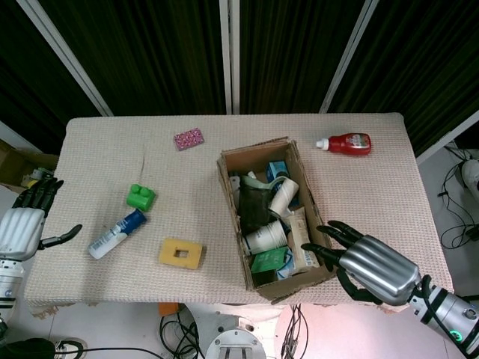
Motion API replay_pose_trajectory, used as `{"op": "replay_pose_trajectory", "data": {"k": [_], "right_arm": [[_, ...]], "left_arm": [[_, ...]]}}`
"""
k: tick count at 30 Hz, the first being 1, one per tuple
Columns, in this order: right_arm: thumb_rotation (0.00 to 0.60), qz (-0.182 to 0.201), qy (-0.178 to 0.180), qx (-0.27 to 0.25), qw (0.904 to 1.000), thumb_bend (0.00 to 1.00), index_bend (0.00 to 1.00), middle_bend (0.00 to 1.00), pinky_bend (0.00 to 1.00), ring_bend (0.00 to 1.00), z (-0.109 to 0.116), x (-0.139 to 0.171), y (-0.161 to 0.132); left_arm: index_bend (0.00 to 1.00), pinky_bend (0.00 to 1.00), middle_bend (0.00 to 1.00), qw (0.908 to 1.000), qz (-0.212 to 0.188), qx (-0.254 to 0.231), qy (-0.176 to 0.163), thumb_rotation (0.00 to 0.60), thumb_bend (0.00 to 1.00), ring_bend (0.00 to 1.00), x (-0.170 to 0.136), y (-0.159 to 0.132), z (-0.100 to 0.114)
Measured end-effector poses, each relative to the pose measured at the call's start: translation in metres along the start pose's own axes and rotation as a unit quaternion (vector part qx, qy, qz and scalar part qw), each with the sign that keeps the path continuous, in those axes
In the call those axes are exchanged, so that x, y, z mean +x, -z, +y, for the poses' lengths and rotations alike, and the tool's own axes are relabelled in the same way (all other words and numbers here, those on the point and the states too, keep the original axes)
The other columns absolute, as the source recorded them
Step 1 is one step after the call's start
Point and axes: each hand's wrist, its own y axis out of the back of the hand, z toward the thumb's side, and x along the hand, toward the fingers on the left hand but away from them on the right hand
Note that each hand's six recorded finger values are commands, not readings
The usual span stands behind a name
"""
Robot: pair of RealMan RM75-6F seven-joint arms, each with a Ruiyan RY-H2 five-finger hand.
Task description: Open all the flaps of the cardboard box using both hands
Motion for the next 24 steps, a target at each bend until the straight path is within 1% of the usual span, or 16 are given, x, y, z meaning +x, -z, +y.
{"op": "replay_pose_trajectory", "data": {"k": [3, 7, 9, 10, 11, 14, 15, 16, 17, 19, 21, 22, 24], "right_arm": [[0.578, 0.001, -0.006, -0.003, 1.0, 0.79, 0.1, 0.56, 0.0, 0.08, -0.003, 0.004, 0.0], [0.578, 0.001, 0.0, -0.004, 1.0, 0.79, 0.1, 0.58, 0.0, 0.1, -0.002, 0.007, 0.001], [0.576, 0.0, 0.005, -0.006, 1.0, 0.79, 0.09, 0.57, 0.0, 0.1, -0.001, 0.008, 0.002], [0.574, -0.001, 0.008, -0.006, 1.0, 0.79, 0.09, 0.55, 0.0, 0.1, -0.001, 0.009, 0.003], [0.574, -0.003, 0.012, -0.005, 0.9999, 0.79, 0.09, 0.52, 0.0, 0.09, 0.0, 0.009, 0.005], [0.558, -0.011, 0.023, 0.001, 0.9997, 0.78, 0.08, 0.29, 0.0, 0.04, 0.0, 0.011, 0.01], [0.55, -0.015, 0.027, 0.006, 0.9995, 0.76, 0.05, 0.19, 0.0, 0.02, 0.0, 0.012, 0.013], [0.547, -0.02, 0.031, 0.011, 0.9993, 0.71, 0.02, 0.1, 0.0, 0.0, -0.001, 0.013, 0.015], [0.548, -0.028, 0.037, 0.021, 0.9987, 0.66, 0.0, 0.05, 0.0, 0.0, -0.003, 0.015, 0.02], [0.545, -0.041, 0.049, 0.041, 0.9971, 0.54, 0.0, 0.0, 0.0, 0.0, -0.006, 0.018, 0.027], [0.543, -0.059, 0.071, 0.071, 0.9932, 0.48, 0.0, 0.0, 0.0, 0.0, -0.011, 0.021, 0.038], [0.544, -0.069, 0.083, 0.085, 0.9905, 0.48, 0.0, 0.0, 0.0, 0.0, -0.014, 0.023, 0.043], [0.543, -0.097, 0.12, 0.117, 0.981, 0.48, 0.0, 0.0, 0.0, 0.0, -0.024, 0.028, 0.058]], "left_arm": [[0.01, 0.16, 0.07, 1.0, 0.0, 0.0, 0.001, 0.049, 0.13, 0.04, 0.0, 0.0, -0.001], [0.01, 0.16, 0.07, 1.0, -0.001, -0.001, -0.003, 0.05, 0.13, 0.04, -0.001, 0.0, 0.001], [0.01, 0.16, 0.07, 1.0, 0.0, -0.001, -0.004, 0.05, 0.13, 0.04, -0.002, 0.0, 0.002], [0.01, 0.16, 0.07, 1.0, 0.0, -0.002, -0.005, 0.049, 0.13, 0.04, -0.002, 0.001, 0.002], [0.01, 0.16, 0.07, 1.0, 0.001, -0.002, -0.005, 0.048, 0.13, 0.04, -0.002, 0.001, 0.002], [0.01, 0.16, 0.07, 1.0, 0.001, -0.003, -0.008, 0.052, 0.13, 0.04, -0.004, 0.002, 0.002], [0.01, 0.16, 0.07, 0.9999, 0.001, -0.003, -0.01, 0.052, 0.13, 0.04, -0.004, 0.003, 0.002], [0.01, 0.16, 0.07, 0.9999, 0.001, -0.001, -0.013, 0.052, 0.13, 0.04, -0.005, 0.003, 0.003], [0.01, 0.16, 0.07, 0.9999, 0.001, 0.001, -0.015, 0.05, 0.13, 0.04, -0.006, 0.004, 0.003], [0.01, 0.16, 0.07, 0.9997, 0.001, 0.006, -0.022, 0.042, 0.13, 0.04, -0.009, 0.006, 0.004], [0.01, 0.16, 0.07, 0.9995, 0.001, 0.009, -0.029, 0.014, 0.11, 0.04, -0.013, 0.008, 0.004], [0.01, 0.16, 0.07, 0.9994, 0.001, 0.01, -0.032, 0.002, 0.1, 0.04, -0.016, 0.009, 0.003], [0.01, 0.16, 0.07, 0.9993, -0.001, 0.013, -0.035, 0.0, 0.08, 0.04, -0.021, 0.01, 0.002]]}}
